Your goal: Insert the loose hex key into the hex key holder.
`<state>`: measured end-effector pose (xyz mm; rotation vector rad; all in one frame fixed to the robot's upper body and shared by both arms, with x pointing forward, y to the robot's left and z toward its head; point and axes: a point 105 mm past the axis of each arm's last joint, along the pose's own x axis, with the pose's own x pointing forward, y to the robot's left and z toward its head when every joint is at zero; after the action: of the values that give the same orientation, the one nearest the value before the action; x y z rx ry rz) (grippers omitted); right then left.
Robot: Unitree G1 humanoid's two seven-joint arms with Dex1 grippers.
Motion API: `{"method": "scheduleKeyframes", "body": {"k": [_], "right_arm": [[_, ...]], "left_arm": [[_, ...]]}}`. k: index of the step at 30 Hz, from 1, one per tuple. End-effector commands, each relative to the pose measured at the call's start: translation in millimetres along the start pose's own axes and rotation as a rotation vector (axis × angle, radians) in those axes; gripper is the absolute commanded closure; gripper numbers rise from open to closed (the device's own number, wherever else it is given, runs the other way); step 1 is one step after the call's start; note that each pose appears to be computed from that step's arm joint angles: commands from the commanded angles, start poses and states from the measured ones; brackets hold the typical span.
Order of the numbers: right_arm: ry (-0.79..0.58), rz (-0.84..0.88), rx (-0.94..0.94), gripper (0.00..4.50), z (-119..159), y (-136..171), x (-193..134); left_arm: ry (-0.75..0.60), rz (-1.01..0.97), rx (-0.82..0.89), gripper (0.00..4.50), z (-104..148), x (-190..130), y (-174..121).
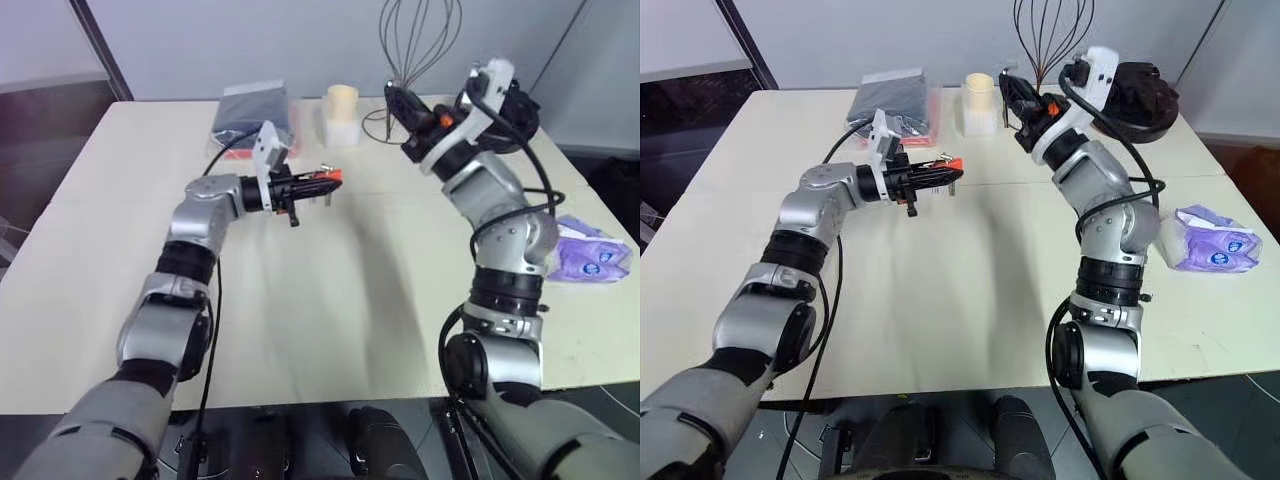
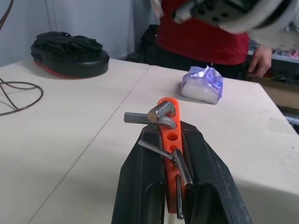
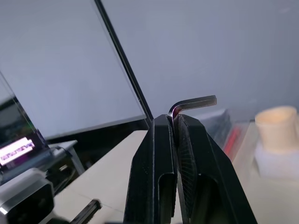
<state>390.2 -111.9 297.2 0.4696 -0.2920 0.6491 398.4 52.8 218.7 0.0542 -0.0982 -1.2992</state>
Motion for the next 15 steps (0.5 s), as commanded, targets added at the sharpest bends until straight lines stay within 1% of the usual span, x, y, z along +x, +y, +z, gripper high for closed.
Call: {"method": "scheduleKeyframes", "body": {"k": [1, 8, 15], "right_arm": [[-0.08, 0.08, 0.0, 4.44, 13.5, 27.4, 4.9], [-0.06, 0.127, 0.037, 4.44, -4.2, 48.3, 8.8], [-0.032, 0.122, 0.029, 4.44, -14.3, 47.3, 4.0]], "left_arm": [[-0.059, -0.041, 0.067, 4.5, 23.3, 11.0, -2.4], [-0.087, -0.043, 0.071, 4.5, 23.4, 22.3, -4.1], [-0.127, -0.044, 0.058, 4.5, 32.2, 23.5, -3.8]]}}
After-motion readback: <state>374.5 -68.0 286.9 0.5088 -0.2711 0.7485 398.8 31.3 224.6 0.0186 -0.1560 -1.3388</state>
